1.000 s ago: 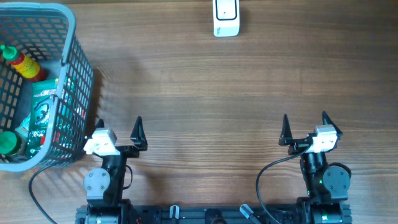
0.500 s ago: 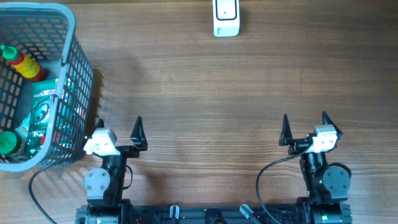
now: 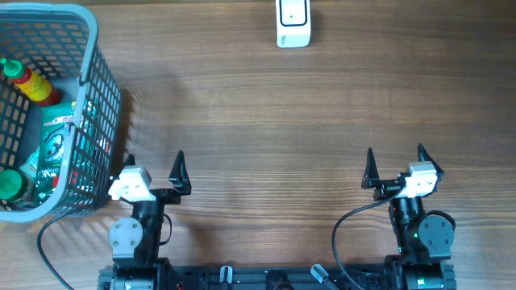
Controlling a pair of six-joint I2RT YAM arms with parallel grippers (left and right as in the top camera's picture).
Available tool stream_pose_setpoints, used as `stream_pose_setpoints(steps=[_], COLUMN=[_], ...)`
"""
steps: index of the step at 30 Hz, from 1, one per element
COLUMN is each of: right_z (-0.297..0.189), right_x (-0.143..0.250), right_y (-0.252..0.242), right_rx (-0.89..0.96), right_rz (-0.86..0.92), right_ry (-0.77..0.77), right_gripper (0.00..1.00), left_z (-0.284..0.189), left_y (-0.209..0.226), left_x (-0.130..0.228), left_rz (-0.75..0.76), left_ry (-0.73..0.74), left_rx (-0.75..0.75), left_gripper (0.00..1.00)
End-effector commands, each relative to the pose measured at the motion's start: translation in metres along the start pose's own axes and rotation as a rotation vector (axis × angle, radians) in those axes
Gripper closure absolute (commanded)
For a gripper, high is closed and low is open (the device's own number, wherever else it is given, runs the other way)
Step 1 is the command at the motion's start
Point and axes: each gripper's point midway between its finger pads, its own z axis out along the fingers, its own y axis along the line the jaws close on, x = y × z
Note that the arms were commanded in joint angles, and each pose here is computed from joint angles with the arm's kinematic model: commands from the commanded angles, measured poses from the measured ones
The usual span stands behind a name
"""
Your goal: Scan the item barcode
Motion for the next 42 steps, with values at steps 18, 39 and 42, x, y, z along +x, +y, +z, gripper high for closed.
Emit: stream_pose_setpoints(steps=[18, 39, 42], right_z=[0.000, 0.000, 0.000], right_x=[-0.002, -0.002, -0.002], right_y=[0.002, 0.002, 0.002], right_rx=[-0.009, -0.009, -0.009], right_rz=[-0.008, -0.008, -0.008], right_ry=[-0.010, -0.010, -0.009], right_gripper=[0.00, 0.00, 0.00], left_z=[-0.026, 0.006, 0.017], left_y=[-0.053, 0.017, 0.060], left_x=[-0.175, -0.261, -0.268], left_rz=[-0.091, -0.308, -0.338], left_ry=[-0.039, 0.229, 0.299], left_rx=[0.080, -0.470, -0.647], left_gripper=[0.00, 0.00, 0.00])
